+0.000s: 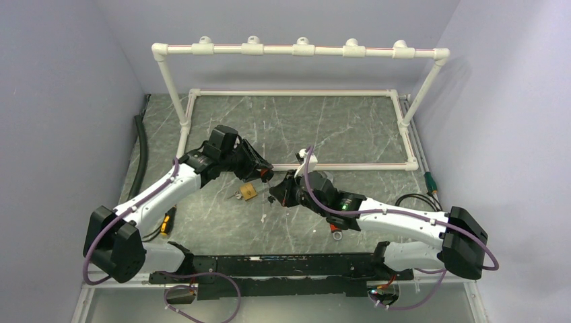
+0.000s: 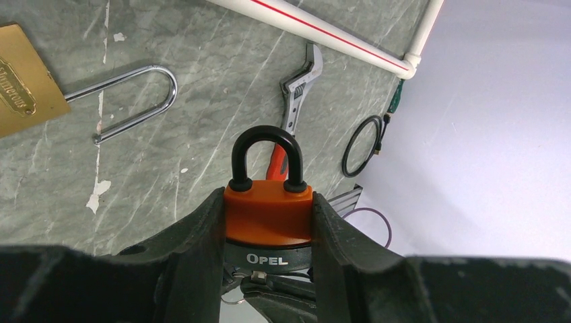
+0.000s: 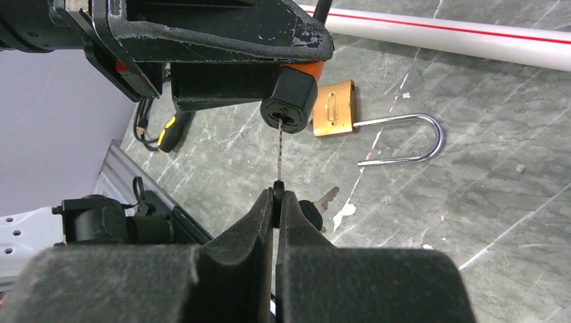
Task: Unlock with the key
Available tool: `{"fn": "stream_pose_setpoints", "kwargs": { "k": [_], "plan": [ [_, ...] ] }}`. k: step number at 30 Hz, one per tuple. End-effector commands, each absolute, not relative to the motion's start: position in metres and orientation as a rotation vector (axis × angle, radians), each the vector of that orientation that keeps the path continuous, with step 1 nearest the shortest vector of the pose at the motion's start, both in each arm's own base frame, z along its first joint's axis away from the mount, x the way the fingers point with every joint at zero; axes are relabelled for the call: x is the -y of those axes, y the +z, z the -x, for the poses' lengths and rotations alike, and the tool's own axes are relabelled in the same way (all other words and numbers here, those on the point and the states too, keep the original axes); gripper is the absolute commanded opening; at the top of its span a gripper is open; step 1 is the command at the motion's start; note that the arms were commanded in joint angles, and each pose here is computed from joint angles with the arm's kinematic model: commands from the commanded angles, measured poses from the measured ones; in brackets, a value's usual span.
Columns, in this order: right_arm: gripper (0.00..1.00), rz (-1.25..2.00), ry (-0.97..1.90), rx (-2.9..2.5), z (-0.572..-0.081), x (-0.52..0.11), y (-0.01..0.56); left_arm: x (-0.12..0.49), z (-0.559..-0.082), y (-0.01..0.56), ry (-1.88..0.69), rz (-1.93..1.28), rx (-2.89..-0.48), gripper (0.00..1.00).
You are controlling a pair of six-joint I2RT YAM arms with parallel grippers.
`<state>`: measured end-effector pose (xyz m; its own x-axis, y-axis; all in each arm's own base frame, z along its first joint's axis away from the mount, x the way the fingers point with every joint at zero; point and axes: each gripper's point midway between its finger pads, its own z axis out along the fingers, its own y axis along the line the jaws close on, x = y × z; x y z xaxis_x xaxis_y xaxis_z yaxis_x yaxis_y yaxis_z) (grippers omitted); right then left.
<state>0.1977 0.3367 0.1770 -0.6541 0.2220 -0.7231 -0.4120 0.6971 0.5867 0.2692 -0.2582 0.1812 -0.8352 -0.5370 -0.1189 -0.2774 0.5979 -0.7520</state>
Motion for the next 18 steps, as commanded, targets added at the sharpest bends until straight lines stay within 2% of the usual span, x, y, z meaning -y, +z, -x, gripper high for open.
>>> {"fn": "stream_pose_setpoints", "kwargs": {
  "k": [1,18],
  "plan": [
    [0.00,0.095,0.982,-1.997,-0.2089,-0.3399,0.2053,0.2652,-0.2686,0.2084,-1.199,0.615,-2.421,0.00],
    [0.00,0.063,0.979,-1.990,-0.2102,-0.3357,0.2079,0.2656,-0.2699,0.2153,-1.230,0.593,-2.373,0.00]
  ]
}}
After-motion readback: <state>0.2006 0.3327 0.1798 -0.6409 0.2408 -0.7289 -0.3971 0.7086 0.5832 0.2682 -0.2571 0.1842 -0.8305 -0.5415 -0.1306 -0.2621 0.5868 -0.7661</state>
